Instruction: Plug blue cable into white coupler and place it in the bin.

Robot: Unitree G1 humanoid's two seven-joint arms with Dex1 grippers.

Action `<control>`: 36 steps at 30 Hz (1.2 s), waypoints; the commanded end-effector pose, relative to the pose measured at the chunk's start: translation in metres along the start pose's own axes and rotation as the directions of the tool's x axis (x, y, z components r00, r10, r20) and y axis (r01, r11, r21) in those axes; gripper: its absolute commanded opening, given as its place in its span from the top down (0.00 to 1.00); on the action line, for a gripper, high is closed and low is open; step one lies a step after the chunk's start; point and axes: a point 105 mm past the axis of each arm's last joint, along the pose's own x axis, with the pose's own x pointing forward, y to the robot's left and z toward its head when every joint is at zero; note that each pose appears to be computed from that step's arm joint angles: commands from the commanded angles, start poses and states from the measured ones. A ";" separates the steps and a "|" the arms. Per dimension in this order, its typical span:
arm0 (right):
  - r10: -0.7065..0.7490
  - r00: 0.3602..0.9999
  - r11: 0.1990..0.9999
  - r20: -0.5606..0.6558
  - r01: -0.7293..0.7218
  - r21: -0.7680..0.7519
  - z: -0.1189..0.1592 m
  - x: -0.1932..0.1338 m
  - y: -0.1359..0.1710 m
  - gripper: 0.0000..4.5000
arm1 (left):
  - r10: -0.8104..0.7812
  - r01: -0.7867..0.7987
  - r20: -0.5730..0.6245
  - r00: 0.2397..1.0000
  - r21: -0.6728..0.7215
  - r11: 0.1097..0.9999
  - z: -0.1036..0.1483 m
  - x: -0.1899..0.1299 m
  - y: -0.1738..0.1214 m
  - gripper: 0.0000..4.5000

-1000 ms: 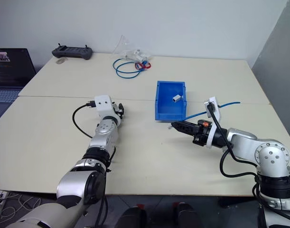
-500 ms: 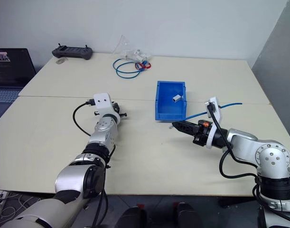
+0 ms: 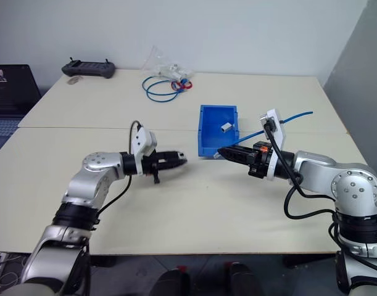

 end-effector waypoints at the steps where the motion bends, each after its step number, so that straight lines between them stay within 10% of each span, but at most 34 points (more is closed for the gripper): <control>1: 0.016 0.999 0.989 -0.051 -0.024 -0.149 -0.002 0.007 0.005 0.97 | -0.158 0.156 0.026 0.987 0.060 0.986 0.002 0.032 -0.027 0.83; 8: 0.001 0.976 0.907 -0.218 -0.093 -0.411 -0.046 0.022 -0.002 0.97 | -0.242 0.242 -0.017 0.970 0.122 0.963 -0.036 0.077 -0.042 0.83; 36: 0.009 0.893 0.868 -0.449 -0.230 -0.441 -0.118 0.015 -0.026 0.97 | -0.277 0.282 -0.059 0.959 0.118 0.952 -0.054 0.072 -0.049 0.83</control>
